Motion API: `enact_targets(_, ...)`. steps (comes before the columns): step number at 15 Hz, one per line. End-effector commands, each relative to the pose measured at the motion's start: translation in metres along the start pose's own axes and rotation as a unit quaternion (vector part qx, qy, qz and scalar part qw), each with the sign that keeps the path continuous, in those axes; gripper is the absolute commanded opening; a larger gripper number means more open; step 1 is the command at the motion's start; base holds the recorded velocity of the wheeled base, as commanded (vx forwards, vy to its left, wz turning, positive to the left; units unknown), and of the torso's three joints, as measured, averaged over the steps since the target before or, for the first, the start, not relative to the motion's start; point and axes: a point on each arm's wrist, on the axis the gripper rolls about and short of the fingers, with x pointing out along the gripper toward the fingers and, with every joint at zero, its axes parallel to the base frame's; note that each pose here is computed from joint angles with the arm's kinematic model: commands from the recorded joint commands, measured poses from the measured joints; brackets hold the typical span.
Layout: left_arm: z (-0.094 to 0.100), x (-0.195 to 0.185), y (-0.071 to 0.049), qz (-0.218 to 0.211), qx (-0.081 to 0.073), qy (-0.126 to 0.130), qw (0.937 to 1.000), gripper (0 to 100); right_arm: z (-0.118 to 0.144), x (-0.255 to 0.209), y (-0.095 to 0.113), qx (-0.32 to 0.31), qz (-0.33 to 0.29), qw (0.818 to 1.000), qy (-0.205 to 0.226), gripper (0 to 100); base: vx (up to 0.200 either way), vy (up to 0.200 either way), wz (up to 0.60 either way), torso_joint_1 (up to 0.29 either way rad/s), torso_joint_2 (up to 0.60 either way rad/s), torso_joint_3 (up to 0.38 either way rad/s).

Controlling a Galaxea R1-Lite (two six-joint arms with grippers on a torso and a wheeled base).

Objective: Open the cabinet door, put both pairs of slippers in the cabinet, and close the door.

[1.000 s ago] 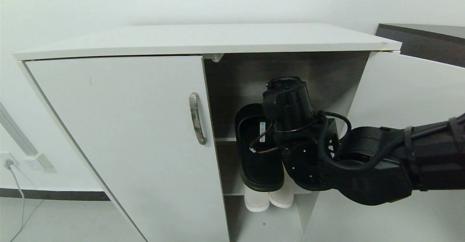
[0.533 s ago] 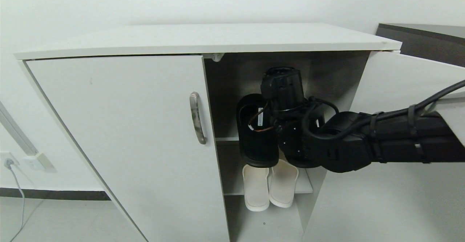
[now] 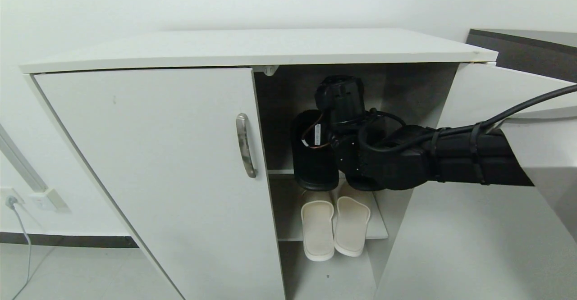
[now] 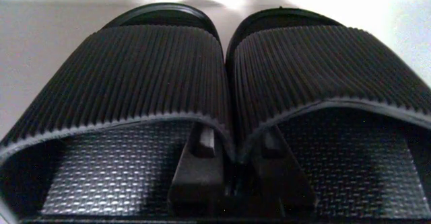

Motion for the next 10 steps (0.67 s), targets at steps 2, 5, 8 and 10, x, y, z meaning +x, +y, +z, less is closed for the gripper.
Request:
enact_targets(2,0.0,0.0,0.0,0.0,0.0,0.001,1.0,0,0.0,0.008,0.003,0.002,-0.004,1.0,-0.001,0,0.0,0.0,0.0,0.0,0.0,0.0)
enact_targets(5,0.0,0.0,0.0,0.0,0.0,0.001,1.0,0,-0.002,0.012,0.004,0.0,-0.005,1.0,0.0,0,0.0,0.0,0.0,0.0,0.0,0.0)
enact_targets(8,0.0,0.0,0.0,0.0,0.0,0.001,1.0,0,-0.005,0.017,0.001,-0.002,-0.012,1.0,0.003,0,0.0,0.0,0.0,0.0,0.0,0.0)
enact_targets(10,0.0,0.0,0.0,0.0,0.0,0.001,1.0,0,-0.006,0.019,0.0,-0.002,-0.014,1.0,0.004,0,0.0,0.0,0.0,0.0,0.0,0.0)
